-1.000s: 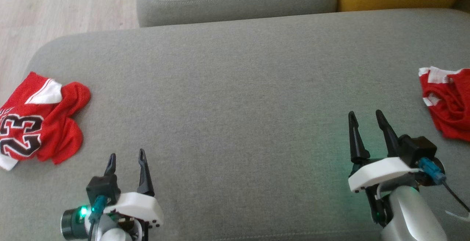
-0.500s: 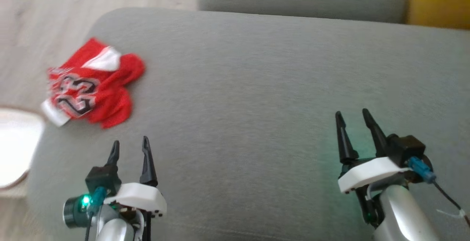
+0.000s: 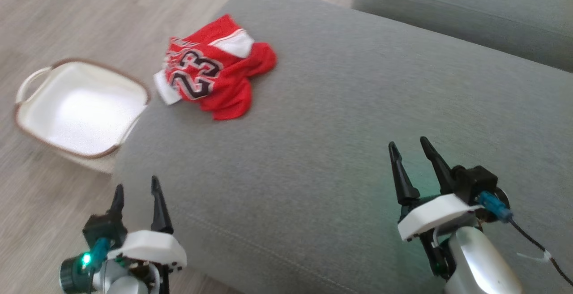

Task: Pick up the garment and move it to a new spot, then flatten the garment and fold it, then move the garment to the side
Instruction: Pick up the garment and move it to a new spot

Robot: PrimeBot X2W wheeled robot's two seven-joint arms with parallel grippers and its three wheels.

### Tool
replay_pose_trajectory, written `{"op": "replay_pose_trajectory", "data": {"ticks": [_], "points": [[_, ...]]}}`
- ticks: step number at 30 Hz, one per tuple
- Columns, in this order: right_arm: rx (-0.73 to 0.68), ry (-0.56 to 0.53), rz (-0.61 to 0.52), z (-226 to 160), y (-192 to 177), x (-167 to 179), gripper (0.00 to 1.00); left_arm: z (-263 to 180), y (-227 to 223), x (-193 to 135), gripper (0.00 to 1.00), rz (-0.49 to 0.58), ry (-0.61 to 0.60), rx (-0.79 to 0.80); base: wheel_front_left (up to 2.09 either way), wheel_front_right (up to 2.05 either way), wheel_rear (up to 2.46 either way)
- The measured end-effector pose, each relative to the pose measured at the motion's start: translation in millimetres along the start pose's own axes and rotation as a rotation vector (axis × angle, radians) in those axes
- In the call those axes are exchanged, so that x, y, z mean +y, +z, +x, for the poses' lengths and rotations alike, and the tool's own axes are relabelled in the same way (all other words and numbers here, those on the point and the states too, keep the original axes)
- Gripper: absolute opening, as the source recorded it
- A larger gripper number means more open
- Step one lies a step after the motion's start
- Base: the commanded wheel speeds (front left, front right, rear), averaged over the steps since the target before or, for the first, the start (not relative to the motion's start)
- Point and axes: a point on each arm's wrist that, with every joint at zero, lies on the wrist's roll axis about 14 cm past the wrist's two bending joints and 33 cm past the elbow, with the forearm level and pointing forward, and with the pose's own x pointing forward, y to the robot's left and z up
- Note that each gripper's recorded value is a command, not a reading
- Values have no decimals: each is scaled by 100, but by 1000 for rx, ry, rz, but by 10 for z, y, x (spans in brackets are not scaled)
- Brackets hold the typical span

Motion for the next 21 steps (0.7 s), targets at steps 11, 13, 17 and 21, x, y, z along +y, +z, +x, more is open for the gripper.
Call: {"op": "replay_pose_trajectory", "data": {"ticks": [11,13,17,21], "points": [[12,57,5,131,-65,131,100,-10,-128,175,100,-15,64,50,0,0,0],[17,49,0,124,-93,83,100,45,-165,124,100,-24,50,67,0,0,0],[8,25,-14,163,-88,-62,100,338,-95,-44,100,-30,12,57,0,0,0],[0,-2,-23,202,-102,-239,100,740,36,-330,100,-33,-57,29,0,0,0]]}}
